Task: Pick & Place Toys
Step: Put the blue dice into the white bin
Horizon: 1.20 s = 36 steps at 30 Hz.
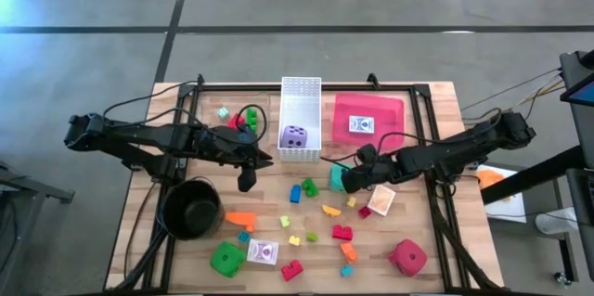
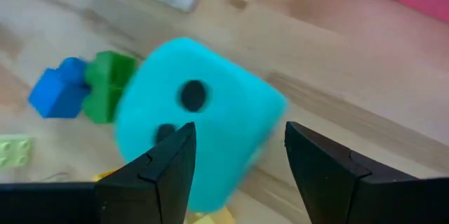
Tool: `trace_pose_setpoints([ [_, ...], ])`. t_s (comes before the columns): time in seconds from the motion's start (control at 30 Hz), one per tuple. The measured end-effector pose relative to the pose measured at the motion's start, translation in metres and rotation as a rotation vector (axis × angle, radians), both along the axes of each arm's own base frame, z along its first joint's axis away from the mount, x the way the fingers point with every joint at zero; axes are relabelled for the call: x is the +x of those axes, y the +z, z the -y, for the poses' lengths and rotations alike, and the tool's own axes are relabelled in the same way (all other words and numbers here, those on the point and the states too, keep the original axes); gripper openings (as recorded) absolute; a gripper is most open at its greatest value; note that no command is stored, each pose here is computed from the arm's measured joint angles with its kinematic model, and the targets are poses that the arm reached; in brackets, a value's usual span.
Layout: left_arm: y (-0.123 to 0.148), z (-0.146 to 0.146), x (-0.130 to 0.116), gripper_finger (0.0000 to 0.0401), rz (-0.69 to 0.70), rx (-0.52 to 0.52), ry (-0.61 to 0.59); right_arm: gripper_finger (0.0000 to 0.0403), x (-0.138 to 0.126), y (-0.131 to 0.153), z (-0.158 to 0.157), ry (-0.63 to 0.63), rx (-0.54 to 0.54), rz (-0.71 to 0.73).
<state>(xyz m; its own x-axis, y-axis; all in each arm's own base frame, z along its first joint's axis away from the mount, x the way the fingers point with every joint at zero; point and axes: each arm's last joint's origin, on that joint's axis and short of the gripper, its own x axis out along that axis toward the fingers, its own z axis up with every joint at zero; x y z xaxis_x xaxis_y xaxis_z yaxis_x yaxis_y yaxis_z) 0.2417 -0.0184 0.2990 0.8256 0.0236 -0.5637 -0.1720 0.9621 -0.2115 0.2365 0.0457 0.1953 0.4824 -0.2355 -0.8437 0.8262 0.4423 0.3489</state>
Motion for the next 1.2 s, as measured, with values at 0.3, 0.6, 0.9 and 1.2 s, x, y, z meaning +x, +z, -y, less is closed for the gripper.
trace_pose_setpoints([
  [0.3,-0.001,0.0,-0.001,0.0081,-0.01,-0.001,-0.003,0.0212,0.0,0.008,-0.001,0.132,-0.052,0.025],
  [0.6,-0.001,0.0,-0.001,0.0081,-0.009,-0.009,0.003,0.0212,0.0,0.014,0.0,0.138,-0.054,0.065],
  [0.9,-0.001,0.0,-0.001,0.0081,-0.01,-0.014,0.007,0.0298,0.0,0.014,0.0,0.09,-0.029,0.078],
  [1.2,-0.001,0.0,-0.001,0.0081,-0.013,-0.014,0.007,0.0391,0.0,0.011,-0.005,0.096,0.009,0.068],
])
